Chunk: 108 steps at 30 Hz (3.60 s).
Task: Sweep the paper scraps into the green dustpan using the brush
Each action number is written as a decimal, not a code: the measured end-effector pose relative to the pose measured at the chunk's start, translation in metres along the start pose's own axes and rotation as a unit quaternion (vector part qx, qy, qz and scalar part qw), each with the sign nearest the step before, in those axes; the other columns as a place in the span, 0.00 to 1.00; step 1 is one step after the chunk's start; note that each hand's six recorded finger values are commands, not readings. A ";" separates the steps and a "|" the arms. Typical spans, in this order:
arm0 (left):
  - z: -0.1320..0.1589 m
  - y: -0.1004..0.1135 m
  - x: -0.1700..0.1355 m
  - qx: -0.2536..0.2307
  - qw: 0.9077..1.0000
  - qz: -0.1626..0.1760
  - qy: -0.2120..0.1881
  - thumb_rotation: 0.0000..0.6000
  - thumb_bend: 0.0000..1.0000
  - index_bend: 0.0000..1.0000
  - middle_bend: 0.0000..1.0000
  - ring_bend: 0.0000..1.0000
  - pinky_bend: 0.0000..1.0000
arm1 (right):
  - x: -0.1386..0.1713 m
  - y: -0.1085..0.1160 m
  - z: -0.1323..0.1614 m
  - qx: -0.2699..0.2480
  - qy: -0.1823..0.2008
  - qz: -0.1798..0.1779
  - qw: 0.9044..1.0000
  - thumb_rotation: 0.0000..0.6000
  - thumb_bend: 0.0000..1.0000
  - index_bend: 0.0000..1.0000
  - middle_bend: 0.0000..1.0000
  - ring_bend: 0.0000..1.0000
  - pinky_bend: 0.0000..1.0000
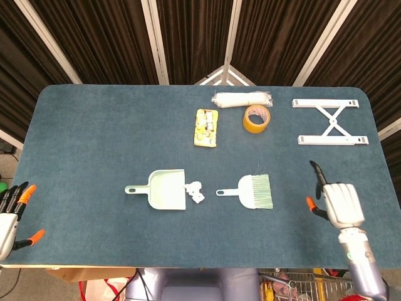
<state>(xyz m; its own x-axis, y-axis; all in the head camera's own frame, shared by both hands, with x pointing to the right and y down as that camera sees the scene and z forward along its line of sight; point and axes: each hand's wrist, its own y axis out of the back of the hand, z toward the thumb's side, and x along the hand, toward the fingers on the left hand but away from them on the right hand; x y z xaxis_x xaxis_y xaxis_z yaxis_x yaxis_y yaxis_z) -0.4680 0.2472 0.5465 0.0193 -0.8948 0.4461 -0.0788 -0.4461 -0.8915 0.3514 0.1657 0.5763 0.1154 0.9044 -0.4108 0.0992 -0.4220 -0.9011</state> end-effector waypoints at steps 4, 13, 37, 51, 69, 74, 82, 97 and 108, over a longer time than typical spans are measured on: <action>0.000 -0.001 0.001 0.002 1.000 -0.002 0.003 1.00 0.00 0.00 0.00 0.00 0.00 | -0.023 -0.010 0.023 -0.001 0.012 0.018 1.000 1.00 0.36 0.34 0.83 0.91 0.78; 0.001 -0.004 0.005 0.011 1.000 -0.005 0.009 1.00 0.00 0.00 0.00 0.00 0.00 | -0.059 -0.041 0.074 -0.001 0.023 0.059 0.998 1.00 0.36 0.44 0.84 0.91 0.78; -0.001 -0.008 0.010 0.015 1.000 -0.018 0.015 1.00 0.00 0.00 0.00 0.00 0.00 | -0.069 -0.128 0.140 0.028 0.034 0.136 0.990 1.00 0.36 0.44 0.84 0.91 0.78; -0.002 -0.010 0.013 0.013 0.999 -0.024 0.019 1.00 0.00 0.00 0.00 0.00 0.00 | -0.076 -0.155 0.151 0.040 0.030 0.148 0.988 1.00 0.36 0.44 0.84 0.91 0.78; -0.003 -0.009 0.014 0.006 0.999 -0.025 0.019 1.00 0.00 0.00 0.00 0.00 0.00 | -0.080 -0.150 0.169 0.033 0.042 0.123 0.991 1.00 0.36 0.43 0.84 0.91 0.78; -0.003 -0.009 0.014 0.005 0.999 -0.026 0.019 1.00 0.00 0.00 0.00 0.00 0.00 | -0.080 -0.148 0.171 0.037 0.043 0.124 0.991 1.00 0.36 0.43 0.84 0.91 0.78; -0.003 -0.009 0.014 0.002 0.999 -0.026 0.020 1.00 0.00 0.00 0.00 0.00 0.00 | -0.082 -0.153 0.165 0.042 0.030 0.130 0.990 1.00 0.36 0.40 0.84 0.91 0.78; -0.004 -0.008 0.014 -0.002 0.999 -0.027 0.020 1.00 0.00 0.00 0.00 0.00 0.00 | -0.078 -0.163 0.160 0.047 0.020 0.144 0.988 1.00 0.36 0.40 0.84 0.91 0.78; -0.004 -0.008 0.014 -0.002 0.999 -0.028 0.022 1.00 0.00 0.00 0.00 0.00 0.00 | -0.076 -0.168 0.157 0.043 0.017 0.152 0.987 1.00 0.41 0.62 0.84 0.91 0.78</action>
<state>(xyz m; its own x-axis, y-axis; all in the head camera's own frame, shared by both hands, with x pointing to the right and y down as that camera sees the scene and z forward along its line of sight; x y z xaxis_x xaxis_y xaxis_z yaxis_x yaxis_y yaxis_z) -0.4711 0.2384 0.5604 -0.0194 -0.8665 0.4987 -0.0836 -0.4957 -0.8645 0.1703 0.1782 0.7371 0.1601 0.7337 -0.6603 -0.0298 -0.6650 -0.7462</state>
